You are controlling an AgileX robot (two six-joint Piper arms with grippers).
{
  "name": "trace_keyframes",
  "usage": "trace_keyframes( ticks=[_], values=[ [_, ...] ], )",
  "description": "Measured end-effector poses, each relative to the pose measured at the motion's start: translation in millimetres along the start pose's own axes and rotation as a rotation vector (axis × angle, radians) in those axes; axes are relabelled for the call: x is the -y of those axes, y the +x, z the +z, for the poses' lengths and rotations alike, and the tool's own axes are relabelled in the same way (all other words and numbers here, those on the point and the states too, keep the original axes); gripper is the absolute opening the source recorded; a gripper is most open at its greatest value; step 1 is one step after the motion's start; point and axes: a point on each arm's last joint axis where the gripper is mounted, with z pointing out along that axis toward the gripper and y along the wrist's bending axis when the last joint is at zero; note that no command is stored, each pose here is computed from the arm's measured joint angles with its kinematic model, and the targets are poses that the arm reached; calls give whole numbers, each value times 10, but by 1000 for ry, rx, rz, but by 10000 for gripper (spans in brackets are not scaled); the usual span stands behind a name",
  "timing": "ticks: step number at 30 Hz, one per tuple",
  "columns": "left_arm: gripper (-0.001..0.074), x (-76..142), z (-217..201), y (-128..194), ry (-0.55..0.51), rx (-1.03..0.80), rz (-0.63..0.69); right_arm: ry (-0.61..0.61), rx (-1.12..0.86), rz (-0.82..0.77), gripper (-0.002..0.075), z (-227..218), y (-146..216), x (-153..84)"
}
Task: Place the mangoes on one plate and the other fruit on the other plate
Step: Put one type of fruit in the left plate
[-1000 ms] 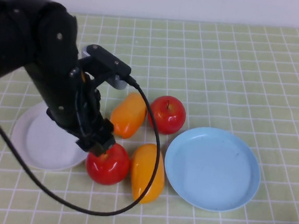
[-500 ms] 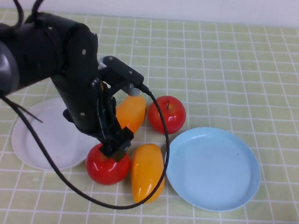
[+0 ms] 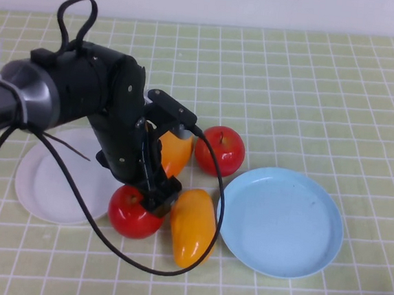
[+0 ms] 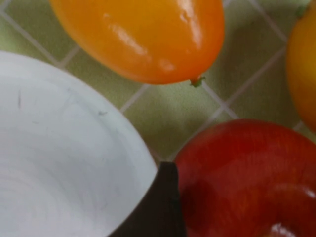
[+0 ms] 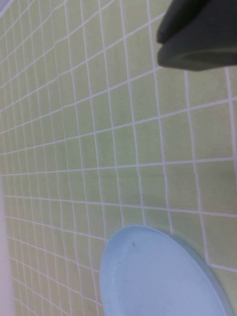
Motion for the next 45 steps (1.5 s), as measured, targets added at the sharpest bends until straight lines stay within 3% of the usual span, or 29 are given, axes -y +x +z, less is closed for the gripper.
trace_keyframes(
  ticks=[8,13,17,23,26,28,34,38,42,45],
  values=[
    [666,-8,56,-6,-1,-12,3,0,0,0,-16,0,0,0],
    [575,-6,56,6,3,-26,4,0,0,0,-16,0,0,0],
    [575,-5,27,8,5,-38,7,0,0,0,-16,0,0,0],
    [575,-18,-435,-105,-17,12,19,0,0,0,-16,0,0,0],
    [575,-170,-649,-105,-38,44,-16,0,0,0,-16,0,0,0],
    [575,-395,-681,-41,-57,47,-88,0,0,0,-15,0,0,0],
    [575,-1054,-398,190,-101,-37,-281,0,0,0,-16,0,0,0],
    [578,-1183,-236,235,-111,-81,-304,0,0,0,-16,0,0,0],
    [662,-1233,-215,222,-151,-63,-302,0,0,0,-16,0,0,0],
    [668,-1265,-220,217,-186,-52,-306,0,0,0,-16,0,0,0]
  ],
)
